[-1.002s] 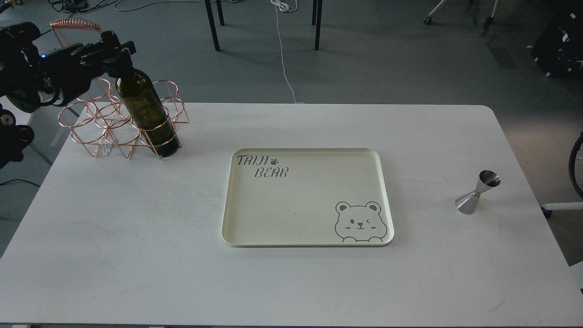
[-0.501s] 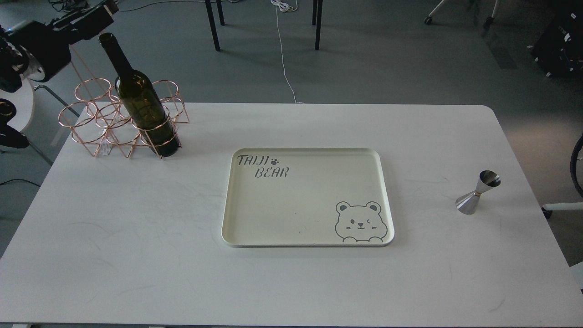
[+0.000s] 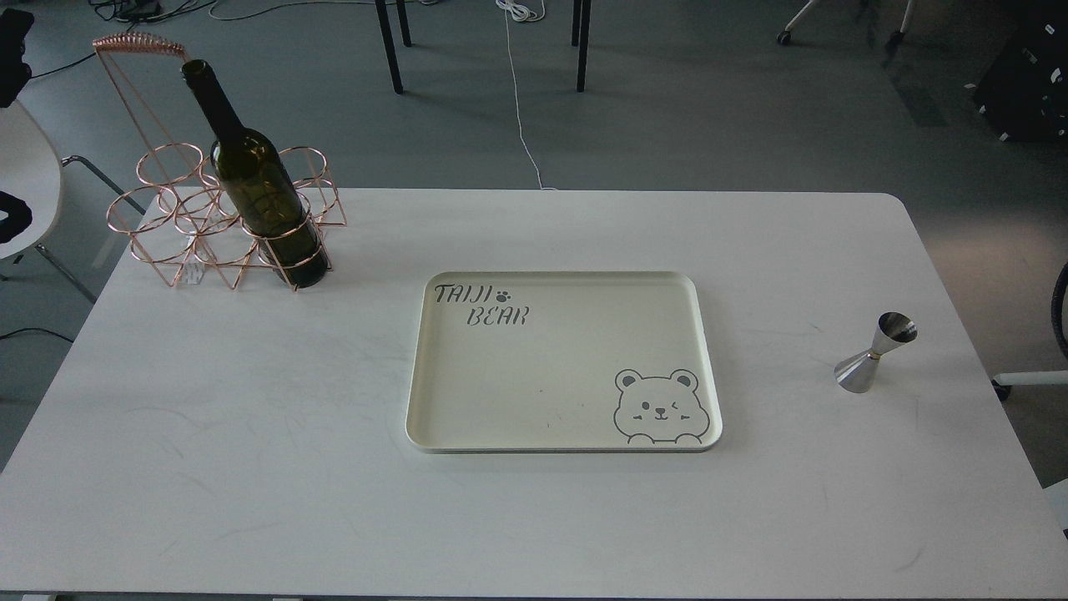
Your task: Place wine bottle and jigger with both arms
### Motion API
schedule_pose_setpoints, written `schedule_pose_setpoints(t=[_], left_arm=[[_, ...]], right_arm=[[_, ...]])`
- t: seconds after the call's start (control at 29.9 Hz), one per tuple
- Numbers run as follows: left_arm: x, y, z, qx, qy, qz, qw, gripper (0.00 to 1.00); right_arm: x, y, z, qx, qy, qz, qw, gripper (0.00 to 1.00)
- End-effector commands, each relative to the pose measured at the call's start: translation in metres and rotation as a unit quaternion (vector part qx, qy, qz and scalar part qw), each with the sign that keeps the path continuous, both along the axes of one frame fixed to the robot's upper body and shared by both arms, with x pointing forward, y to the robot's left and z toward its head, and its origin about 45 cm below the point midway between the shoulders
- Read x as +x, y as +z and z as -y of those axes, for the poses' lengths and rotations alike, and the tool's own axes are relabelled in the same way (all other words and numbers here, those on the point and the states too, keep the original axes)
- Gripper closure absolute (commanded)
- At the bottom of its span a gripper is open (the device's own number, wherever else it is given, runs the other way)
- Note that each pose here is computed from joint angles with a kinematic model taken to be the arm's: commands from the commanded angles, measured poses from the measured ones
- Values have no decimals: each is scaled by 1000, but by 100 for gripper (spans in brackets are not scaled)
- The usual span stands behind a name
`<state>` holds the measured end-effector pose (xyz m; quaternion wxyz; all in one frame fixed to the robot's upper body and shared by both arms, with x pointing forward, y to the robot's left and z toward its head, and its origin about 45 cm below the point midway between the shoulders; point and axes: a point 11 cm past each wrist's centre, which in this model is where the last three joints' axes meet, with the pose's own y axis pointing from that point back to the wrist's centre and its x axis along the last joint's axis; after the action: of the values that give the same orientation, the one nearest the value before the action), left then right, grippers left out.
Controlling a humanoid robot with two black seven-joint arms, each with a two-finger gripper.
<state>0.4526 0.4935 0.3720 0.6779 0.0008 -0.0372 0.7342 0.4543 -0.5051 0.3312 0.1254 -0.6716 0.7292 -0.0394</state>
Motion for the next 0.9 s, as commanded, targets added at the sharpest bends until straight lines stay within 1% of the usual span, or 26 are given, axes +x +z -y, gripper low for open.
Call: schedule_pose_setpoints(t=[0.0, 0.07, 0.13, 0.2, 0.37, 0.47, 0.63, 0.87], left_arm=[[-6, -14, -15, -93, -12, 7, 996, 2], [-5, -20, -14, -145, -28, 26, 989, 2], [-8, -33, -16, -195, -36, 38, 979, 2], [-12, -49, -18, -236, -31, 39, 970, 2], [-20, -88, -9, -328, -25, 40, 944, 2], [-23, -100, -3, -373, -24, 53, 926, 2], [-29, -108, -7, -406, -14, 69, 911, 2], [-29, -105, -7, -408, -15, 76, 910, 2]], right_arm=[[-1, -8, 0, 4, -1, -6, 1000, 1], [-6, -17, 3, 17, -7, -12, 1000, 1], [-11, -26, 7, 42, -15, -12, 999, 1], [-14, -33, 11, 78, -27, -13, 997, 1], [-20, -64, 10, 158, -38, -47, 986, 1], [-24, -74, 12, 189, -38, -58, 980, 1], [-25, -76, 5, 234, 6, -53, 971, 1], [-22, -76, 0, 256, 12, -40, 966, 1]])
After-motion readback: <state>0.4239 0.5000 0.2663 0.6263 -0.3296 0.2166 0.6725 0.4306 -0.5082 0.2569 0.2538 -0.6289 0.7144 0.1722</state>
